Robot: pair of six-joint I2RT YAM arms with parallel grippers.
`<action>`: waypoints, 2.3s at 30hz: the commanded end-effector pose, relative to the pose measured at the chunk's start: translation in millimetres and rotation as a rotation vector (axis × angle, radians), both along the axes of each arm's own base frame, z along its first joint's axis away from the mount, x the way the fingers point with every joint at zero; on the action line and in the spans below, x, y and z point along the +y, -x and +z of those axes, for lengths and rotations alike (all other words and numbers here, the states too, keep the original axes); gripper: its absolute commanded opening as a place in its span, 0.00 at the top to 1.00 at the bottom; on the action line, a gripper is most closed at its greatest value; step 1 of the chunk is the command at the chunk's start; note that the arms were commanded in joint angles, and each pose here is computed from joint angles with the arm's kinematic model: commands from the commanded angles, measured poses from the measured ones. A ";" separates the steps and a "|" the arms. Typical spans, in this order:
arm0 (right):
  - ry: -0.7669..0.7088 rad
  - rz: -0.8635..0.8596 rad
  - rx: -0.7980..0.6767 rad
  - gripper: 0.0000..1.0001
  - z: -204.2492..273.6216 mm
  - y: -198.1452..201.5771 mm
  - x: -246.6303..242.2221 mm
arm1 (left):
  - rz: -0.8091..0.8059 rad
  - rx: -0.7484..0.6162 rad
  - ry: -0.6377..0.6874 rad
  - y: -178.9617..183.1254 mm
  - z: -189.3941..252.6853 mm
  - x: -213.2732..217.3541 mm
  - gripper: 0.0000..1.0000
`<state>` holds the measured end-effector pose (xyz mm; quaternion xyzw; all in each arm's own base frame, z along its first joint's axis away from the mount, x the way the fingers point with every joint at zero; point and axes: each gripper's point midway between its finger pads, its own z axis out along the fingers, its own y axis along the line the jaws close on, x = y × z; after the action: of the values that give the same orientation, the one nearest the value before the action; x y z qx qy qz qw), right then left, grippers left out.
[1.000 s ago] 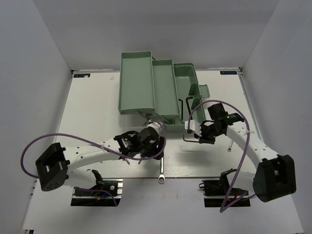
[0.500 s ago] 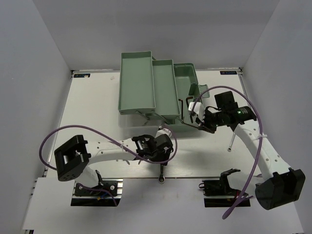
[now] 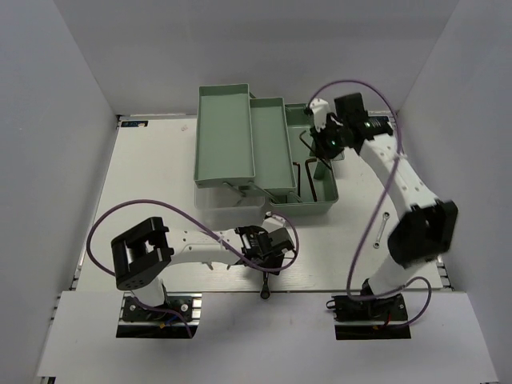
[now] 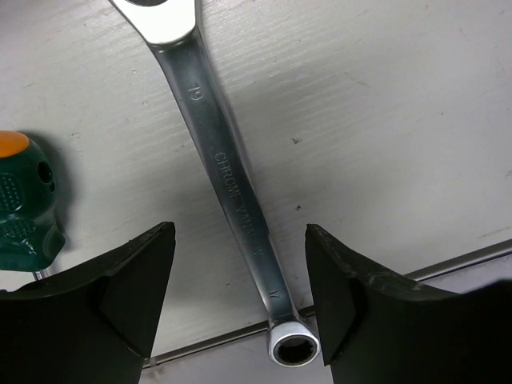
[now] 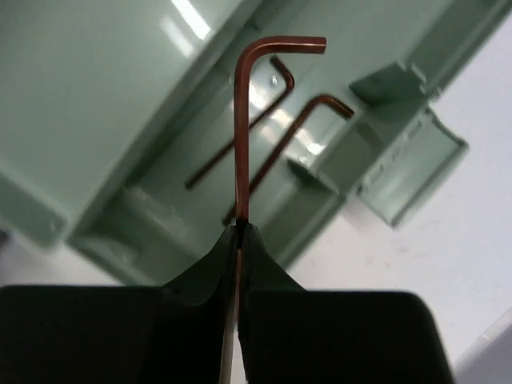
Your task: Sort the tools into containers
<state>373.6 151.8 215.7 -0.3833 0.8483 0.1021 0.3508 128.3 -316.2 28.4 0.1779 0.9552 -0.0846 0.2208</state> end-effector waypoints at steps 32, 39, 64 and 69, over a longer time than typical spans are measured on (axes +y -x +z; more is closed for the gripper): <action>-0.201 -0.459 -0.029 0.50 -11.4 74.2 -79.8 | 0.060 -0.006 -0.090 -5.4 -23.2 -17.4 1.00; -0.010 -0.696 0.013 0.11 -47.6 83.3 -146.7 | -0.159 -0.101 0.168 -4.1 80.7 -77.8 1.00; -0.182 -0.807 0.202 0.58 -122.8 114.1 -175.1 | 0.171 -0.664 0.191 -278.8 304.8 -41.9 1.00; -0.173 -0.812 0.181 0.49 -121.7 117.8 -179.1 | 0.253 -0.678 0.164 -327.6 292.4 -15.2 1.00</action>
<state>250.8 -24.6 84.0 0.0307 0.9556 0.0632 0.2861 441.3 -354.9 264.0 0.0896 0.8613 -0.0594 0.4967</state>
